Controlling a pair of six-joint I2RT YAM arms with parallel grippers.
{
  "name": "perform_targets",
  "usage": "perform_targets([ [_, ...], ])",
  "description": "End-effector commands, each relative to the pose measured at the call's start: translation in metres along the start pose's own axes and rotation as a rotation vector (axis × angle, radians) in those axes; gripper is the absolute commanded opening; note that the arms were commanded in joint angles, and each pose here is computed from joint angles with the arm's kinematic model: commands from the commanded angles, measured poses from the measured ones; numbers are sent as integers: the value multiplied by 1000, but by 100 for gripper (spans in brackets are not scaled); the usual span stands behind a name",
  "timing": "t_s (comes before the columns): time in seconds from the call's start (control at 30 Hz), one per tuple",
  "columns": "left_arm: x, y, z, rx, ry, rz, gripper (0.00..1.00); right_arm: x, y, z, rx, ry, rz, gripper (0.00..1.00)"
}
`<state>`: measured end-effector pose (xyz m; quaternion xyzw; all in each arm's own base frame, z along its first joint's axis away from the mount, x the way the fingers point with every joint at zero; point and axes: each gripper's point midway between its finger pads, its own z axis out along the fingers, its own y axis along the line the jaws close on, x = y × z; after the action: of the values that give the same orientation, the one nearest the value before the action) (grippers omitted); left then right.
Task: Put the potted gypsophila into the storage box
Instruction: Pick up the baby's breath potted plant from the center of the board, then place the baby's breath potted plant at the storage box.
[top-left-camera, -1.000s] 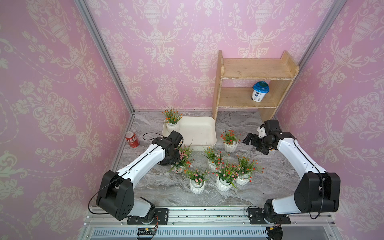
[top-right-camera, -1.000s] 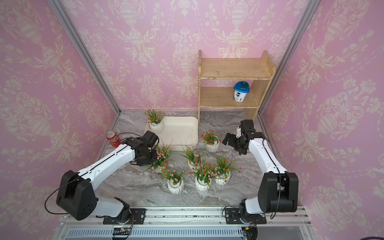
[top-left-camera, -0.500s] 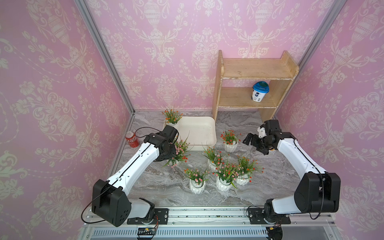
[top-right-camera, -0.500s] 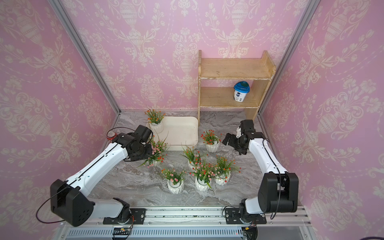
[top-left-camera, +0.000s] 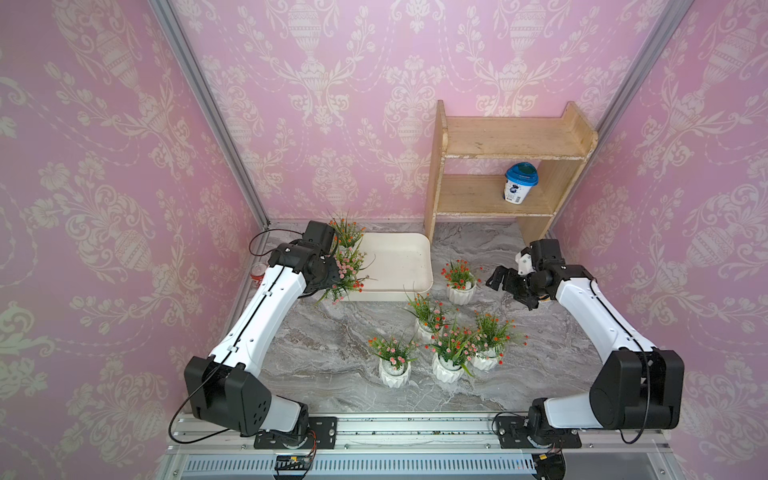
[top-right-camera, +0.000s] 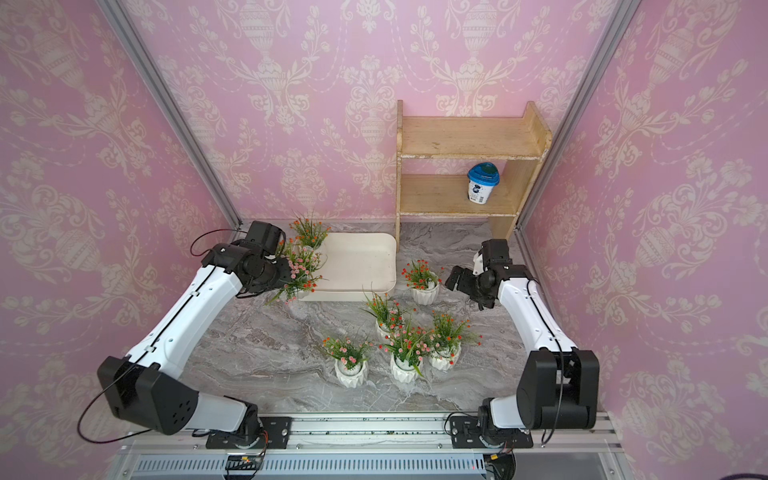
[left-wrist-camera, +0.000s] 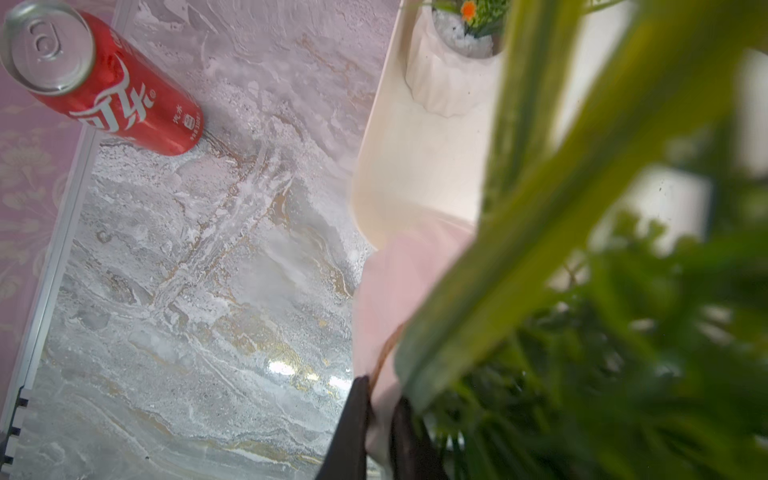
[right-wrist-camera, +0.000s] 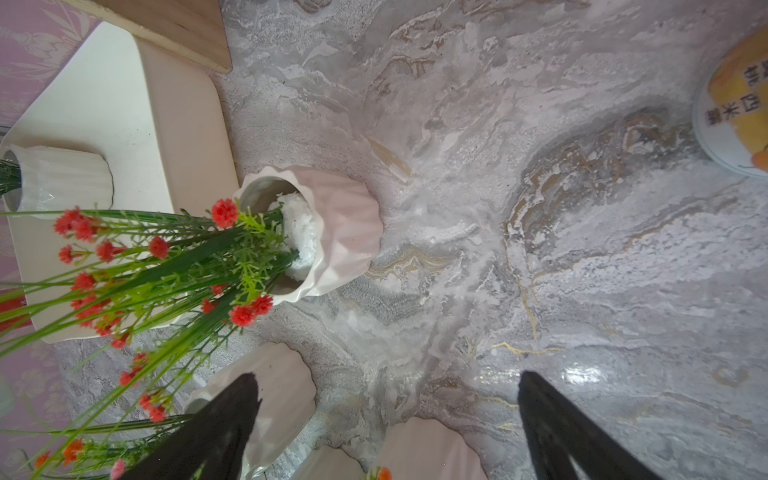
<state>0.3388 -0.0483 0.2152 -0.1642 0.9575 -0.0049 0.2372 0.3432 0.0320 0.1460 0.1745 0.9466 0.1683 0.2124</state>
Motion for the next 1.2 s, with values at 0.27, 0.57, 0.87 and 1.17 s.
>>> perform_targets([
  [0.27, -66, -19, 27, 75, -89, -59, 0, 1, -3, -7, 18, 0, -18, 100],
  [0.57, -60, -29, 70, 88, -7, -80, 0, 1, -4, -6, 21, 4, -21, 100],
  [0.87, -46, -28, 100, 78, 84, -81, 0, 3, -7, -3, 27, 14, -20, 100],
  [1.17, -33, -23, 114, 56, 142, -75, 0, 5, -9, 0, 25, 18, -18, 100],
])
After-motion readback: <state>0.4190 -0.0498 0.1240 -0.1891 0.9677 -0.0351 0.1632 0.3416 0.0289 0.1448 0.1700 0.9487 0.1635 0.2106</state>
